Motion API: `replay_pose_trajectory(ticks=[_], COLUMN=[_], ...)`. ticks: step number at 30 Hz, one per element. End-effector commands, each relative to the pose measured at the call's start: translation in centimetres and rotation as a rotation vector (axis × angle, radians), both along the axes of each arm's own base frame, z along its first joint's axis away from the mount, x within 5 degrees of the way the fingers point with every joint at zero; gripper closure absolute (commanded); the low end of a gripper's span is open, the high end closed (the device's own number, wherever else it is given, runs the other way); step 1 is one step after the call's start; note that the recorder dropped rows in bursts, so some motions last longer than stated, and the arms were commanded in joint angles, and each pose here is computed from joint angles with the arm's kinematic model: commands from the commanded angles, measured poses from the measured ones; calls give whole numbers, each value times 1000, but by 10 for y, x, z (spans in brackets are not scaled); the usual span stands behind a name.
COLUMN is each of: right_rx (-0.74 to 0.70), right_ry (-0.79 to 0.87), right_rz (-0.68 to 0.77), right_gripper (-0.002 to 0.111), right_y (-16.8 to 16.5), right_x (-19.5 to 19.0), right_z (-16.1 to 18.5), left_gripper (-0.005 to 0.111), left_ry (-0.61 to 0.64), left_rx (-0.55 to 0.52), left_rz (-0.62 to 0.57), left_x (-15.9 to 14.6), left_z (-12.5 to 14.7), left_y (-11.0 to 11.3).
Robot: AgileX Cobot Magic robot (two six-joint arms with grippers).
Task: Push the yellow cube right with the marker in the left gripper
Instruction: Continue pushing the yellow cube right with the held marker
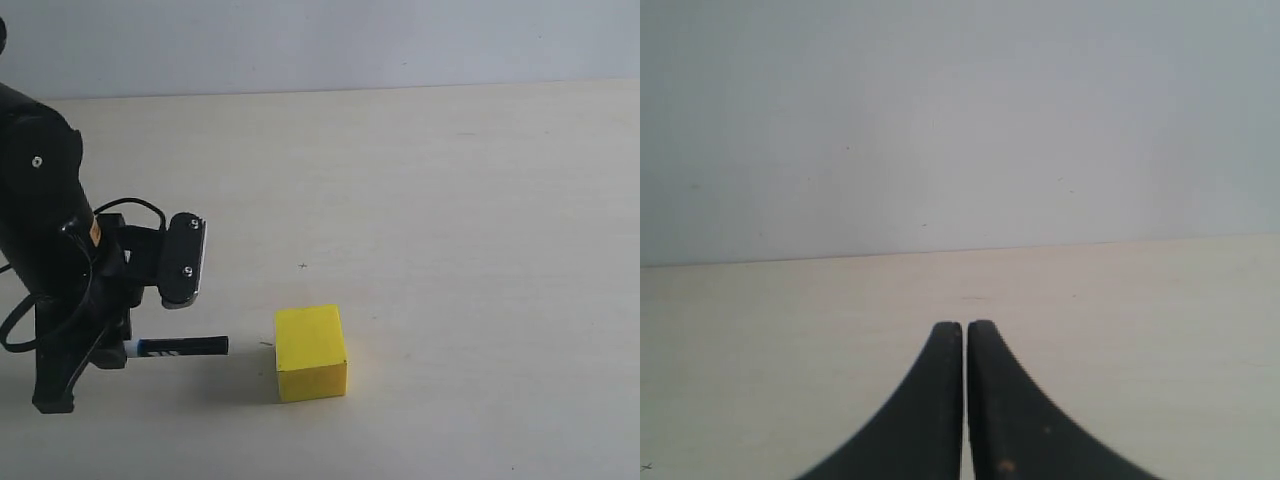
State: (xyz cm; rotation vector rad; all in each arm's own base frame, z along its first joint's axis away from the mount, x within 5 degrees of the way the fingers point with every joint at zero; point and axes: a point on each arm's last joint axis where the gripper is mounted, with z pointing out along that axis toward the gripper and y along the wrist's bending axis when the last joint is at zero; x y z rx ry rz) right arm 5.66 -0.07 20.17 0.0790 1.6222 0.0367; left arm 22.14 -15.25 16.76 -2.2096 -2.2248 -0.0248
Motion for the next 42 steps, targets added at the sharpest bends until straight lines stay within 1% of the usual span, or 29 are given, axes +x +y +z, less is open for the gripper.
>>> replay_pose_trajectory(ticks=[1, 4, 7, 12, 14, 18, 22, 28, 31, 33, 36, 39, 42], right_rx=[-15, -15, -15, -15, -15, -15, -15, -15, -15, -15, -15, -15, -15], right_ry=[-9, -9, -9, -9, -9, -9, -9, -9, -9, -9, -9, -9, -9], right_rz=[-4, -4, -4, -4, -4, -4, -4, -4, -4, -4, -4, -4, -4], right_gripper=[106, 106, 106, 106, 106, 106, 106, 106, 106, 106, 106, 106, 106], right_y=[0, 0, 0, 0, 0, 0, 0, 0, 0, 0, 0, 0, 0], right_x=[0, 0, 0, 0, 0, 0, 0, 0, 0, 0, 0, 0, 0], right_z=[0, 0, 0, 0, 0, 0, 0, 0, 0, 0, 0, 0, 0], left_gripper=[107, 107, 107, 107, 107, 107, 107, 107, 107, 107, 107, 107, 107], left_ry=[-11, 8, 21, 20, 3, -8, 1, 82, 84, 57, 12, 40, 48], left_rx=[-13, 1, 10, -68, -89, -86, -40, 50, 52, 17, -37, -78, -79], left_rz=[32, 5, 8, 7, -21, -43, -36, -9, -12, 6, -9, -1, -27], left_x=[-4, -5, -2, 1, 0, 1, 7, 6, 5, 5, 5, 4, 7], left_z=[1, -6, -14, -14, -11, -7, -7, -7, -8, -9, -10, -12, -15], left_y=[-10, -18, -29, -60, -72, -76, -65, -50, -49, -54, -66, -84, -102])
